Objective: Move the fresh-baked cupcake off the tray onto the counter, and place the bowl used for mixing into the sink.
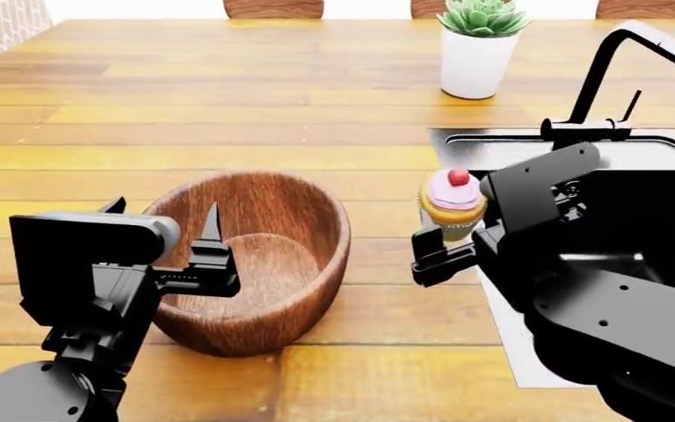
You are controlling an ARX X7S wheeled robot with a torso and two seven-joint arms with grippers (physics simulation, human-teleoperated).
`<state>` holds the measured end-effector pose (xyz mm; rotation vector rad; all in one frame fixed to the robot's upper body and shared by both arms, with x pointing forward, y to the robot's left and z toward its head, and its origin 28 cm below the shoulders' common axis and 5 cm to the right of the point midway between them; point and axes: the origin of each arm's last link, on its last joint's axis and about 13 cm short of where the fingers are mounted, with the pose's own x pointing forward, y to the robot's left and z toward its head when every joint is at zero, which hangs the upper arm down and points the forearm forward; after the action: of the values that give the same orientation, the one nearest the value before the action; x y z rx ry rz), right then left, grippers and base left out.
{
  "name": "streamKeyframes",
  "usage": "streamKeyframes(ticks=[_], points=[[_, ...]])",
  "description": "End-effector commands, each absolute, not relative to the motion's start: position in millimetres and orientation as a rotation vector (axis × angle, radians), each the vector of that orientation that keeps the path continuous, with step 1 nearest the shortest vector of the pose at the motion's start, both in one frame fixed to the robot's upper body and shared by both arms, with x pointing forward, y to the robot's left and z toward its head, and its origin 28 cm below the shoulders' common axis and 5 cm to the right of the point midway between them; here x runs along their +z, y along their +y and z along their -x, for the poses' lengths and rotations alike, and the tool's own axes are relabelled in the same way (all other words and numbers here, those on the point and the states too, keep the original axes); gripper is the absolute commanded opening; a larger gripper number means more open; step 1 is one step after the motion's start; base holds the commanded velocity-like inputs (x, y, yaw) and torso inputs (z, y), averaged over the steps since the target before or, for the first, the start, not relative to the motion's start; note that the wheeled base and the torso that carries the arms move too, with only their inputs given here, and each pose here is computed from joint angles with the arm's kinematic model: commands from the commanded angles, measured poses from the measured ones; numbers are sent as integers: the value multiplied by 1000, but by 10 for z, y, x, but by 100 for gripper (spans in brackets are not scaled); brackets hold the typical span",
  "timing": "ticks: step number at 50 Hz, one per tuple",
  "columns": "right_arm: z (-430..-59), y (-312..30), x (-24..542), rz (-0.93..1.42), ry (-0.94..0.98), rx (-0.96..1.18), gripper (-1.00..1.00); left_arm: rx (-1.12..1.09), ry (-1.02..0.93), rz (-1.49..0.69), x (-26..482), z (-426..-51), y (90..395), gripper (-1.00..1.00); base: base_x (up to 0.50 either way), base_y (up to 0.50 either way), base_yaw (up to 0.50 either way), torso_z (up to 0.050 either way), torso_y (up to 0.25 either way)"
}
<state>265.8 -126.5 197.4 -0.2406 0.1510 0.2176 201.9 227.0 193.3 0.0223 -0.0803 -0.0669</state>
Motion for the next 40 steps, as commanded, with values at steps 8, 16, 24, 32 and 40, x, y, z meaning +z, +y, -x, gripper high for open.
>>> streamKeyframes(ticks=[8, 16, 24, 32, 40], points=[[-2600, -1236, 1842, 249, 224, 309, -100, -66, -77, -21, 1918, -2019, 2272, 100, 0, 0, 0, 0, 0], [-2563, -1218, 1787, 243, 250, 346, -100, -65, -77, -19, 1928, -2014, 2271, 100, 0, 0, 0, 0, 0], [-2569, -1222, 1699, 236, 273, 347, -100, -69, -76, -20, 1931, -2028, 2263, 100, 0, 0, 0, 0, 0], [-2565, -1199, 1554, 228, 308, 361, -100, -67, -75, -23, 1930, -2024, 2264, 100, 0, 0, 0, 0, 0], [-2561, -1194, 1457, 218, 327, 356, -100, -66, -71, -20, 1912, -2024, 2266, 100, 0, 0, 0, 0, 0]])
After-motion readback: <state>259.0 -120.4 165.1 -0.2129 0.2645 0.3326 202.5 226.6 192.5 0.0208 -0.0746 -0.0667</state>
